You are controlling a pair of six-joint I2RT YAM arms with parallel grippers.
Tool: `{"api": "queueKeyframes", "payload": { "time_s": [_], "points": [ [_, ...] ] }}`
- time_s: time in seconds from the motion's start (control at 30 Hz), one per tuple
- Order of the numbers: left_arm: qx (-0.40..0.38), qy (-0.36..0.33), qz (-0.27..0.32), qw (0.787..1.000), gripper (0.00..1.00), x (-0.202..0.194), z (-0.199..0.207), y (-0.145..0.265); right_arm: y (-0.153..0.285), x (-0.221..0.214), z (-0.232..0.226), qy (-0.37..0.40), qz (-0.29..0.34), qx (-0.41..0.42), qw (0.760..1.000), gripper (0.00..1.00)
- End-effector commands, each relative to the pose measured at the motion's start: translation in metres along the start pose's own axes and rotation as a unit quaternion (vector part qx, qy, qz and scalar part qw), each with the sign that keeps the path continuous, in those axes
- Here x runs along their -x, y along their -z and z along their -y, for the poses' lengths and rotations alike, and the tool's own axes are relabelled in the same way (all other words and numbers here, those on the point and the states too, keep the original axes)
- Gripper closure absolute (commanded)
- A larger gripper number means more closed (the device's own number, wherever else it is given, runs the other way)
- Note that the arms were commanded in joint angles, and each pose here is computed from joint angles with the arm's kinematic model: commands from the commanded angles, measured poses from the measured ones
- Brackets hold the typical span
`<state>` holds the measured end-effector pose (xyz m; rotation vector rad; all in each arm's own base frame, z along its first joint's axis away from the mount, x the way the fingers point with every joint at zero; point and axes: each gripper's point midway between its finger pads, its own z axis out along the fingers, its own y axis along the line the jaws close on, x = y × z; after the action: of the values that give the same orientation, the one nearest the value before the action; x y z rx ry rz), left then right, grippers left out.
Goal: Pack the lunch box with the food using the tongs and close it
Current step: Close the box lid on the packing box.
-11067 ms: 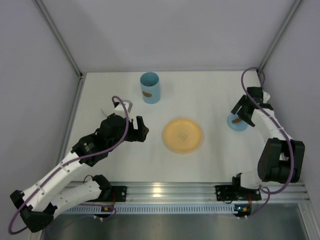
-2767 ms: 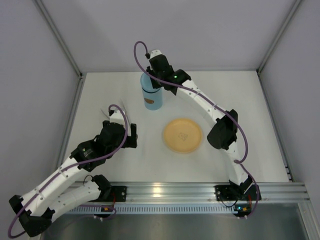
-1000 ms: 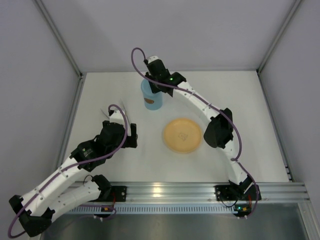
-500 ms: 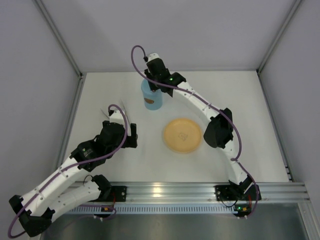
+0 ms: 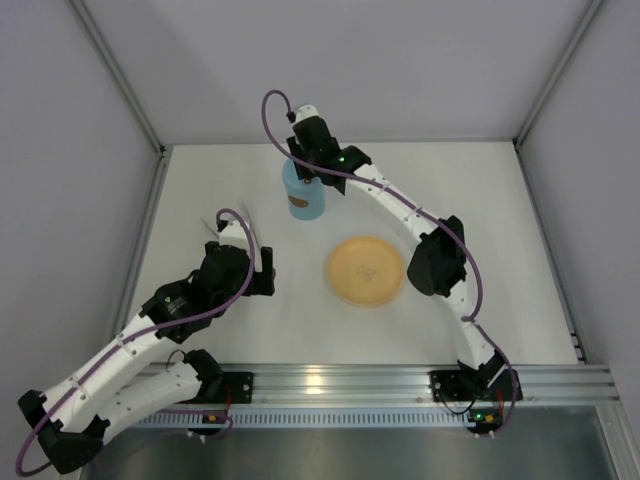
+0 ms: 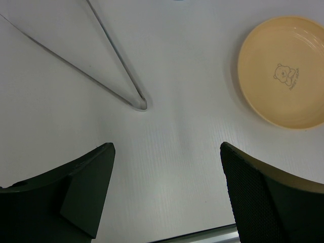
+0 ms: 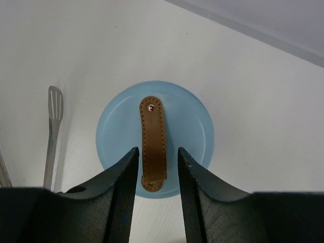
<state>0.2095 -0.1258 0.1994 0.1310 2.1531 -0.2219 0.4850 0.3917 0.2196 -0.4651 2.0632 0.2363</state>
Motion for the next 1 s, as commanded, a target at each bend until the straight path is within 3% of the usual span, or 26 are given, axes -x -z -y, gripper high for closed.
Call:
{"api": "queueKeyframes", "payload": {
  "time_s": [0.0,0.6,0.97],
  "points": [
    [0.007,0.001,0.006,1.0,0.1,0.001,-0.002,0.0,-0.005,0.011,0.0,0.001,0.027,-0.009,1.0,0.64],
    [0.008,0.001,0.003,1.0,0.1,0.001,-0.002,-0.001,-0.034,0.0,0.003,0.014,0.041,-0.026,0.999,0.61],
    [-0.006,0.013,-0.003,1.0,0.1,0.005,0.007,0.0,-0.025,0.016,0.011,0.005,0.065,-0.042,0.997,0.59]
  ]
}}
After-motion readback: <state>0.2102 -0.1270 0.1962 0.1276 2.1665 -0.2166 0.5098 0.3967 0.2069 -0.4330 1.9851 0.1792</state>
